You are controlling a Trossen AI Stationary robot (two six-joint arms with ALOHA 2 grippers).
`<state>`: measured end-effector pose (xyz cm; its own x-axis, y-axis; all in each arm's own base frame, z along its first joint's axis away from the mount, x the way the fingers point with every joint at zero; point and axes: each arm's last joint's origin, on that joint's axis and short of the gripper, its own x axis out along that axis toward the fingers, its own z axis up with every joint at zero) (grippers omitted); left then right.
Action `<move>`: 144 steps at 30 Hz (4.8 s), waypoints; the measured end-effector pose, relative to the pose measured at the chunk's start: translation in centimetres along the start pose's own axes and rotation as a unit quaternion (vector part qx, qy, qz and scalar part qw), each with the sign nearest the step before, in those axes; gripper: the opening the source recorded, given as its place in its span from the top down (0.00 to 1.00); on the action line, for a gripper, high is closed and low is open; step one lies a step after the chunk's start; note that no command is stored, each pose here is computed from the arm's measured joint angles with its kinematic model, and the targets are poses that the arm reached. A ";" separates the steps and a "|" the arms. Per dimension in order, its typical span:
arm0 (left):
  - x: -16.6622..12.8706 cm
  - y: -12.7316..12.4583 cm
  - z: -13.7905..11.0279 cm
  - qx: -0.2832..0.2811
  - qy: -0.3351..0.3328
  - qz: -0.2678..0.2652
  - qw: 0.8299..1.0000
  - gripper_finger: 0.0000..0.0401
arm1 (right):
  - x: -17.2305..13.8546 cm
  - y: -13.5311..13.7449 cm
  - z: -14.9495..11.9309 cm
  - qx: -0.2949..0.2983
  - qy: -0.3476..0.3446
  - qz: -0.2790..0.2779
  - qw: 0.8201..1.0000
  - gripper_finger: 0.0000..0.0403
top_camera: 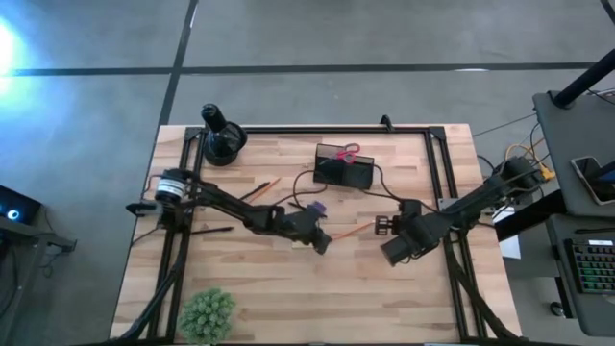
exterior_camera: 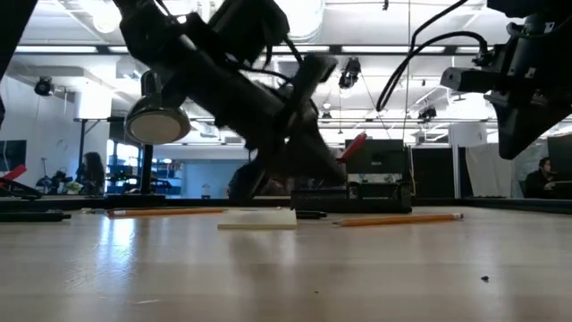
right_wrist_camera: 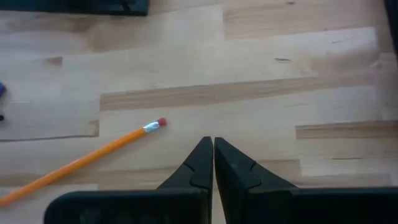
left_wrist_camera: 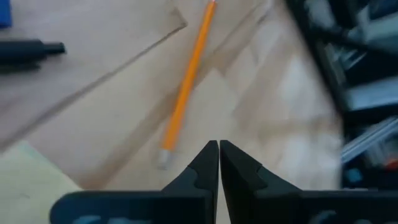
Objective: Pick and place office supplies into organizer
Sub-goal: Put the bottom pencil into the desk organizer
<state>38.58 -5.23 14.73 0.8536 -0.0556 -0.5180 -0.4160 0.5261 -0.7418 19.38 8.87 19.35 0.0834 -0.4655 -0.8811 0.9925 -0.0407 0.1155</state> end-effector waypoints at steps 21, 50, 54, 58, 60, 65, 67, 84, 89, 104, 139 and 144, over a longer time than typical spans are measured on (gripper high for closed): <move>0.1 -5.7 0.5 0.195 -0.019 0.147 0.969 1.00 | 1.8 -1.9 0.3 -0.232 -0.008 -0.029 0.972 0.98; 2.1 -6.0 -2.3 0.533 0.083 0.198 0.818 1.00 | 2.7 -2.7 0.8 -0.313 -0.062 -0.016 0.948 0.98; 2.2 -5.7 -2.2 0.531 0.086 0.201 0.819 1.00 | 2.9 -2.9 0.7 -0.310 -0.063 -0.018 0.948 0.98; 2.3 -5.2 -2.3 0.527 0.089 0.192 0.823 1.00 | 2.9 -2.9 0.7 -0.310 -0.063 -0.018 0.948 0.98; 2.5 -4.9 -2.3 0.525 0.089 0.188 0.825 1.00 | 2.9 -2.8 0.7 -0.310 -0.062 -0.017 0.949 0.98; 2.6 -4.0 -2.2 0.520 0.098 0.196 0.826 1.00 | 2.9 -2.8 0.7 -0.309 -0.062 -0.016 0.949 0.98; 2.6 -3.9 -1.9 0.517 0.096 0.194 0.828 1.00 | 2.9 -2.8 0.7 -0.309 -0.062 -0.016 0.949 0.98; 3.1 -3.6 -1.6 0.509 0.096 0.178 0.837 1.00 | 2.9 -2.8 0.7 -0.309 -0.060 -0.016 0.949 0.98; 3.1 -3.2 -1.1 0.505 0.095 0.183 0.838 1.00 | 2.9 -2.8 0.7 -0.309 -0.058 -0.017 0.949 0.98; 3.2 -3.2 -1.4 0.503 0.092 0.166 0.843 1.00 | 2.8 -2.8 0.7 -0.308 -0.056 -0.016 0.949 0.98; 3.3 -2.1 -1.6 0.500 0.091 0.166 0.845 1.00 | 2.7 -2.0 2.1 -0.458 0.042 0.187 0.868 0.77; 3.4 -2.1 -1.5 0.499 0.090 0.167 0.846 1.00 | 4.5 -2.4 2.3 -0.528 0.023 0.241 0.814 0.74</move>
<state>41.83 -7.76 13.88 0.6409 0.1566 -0.7515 -0.0763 0.9871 0.1406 17.20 4.82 16.18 0.4653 -0.1670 -0.8693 0.3644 0.9311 0.0162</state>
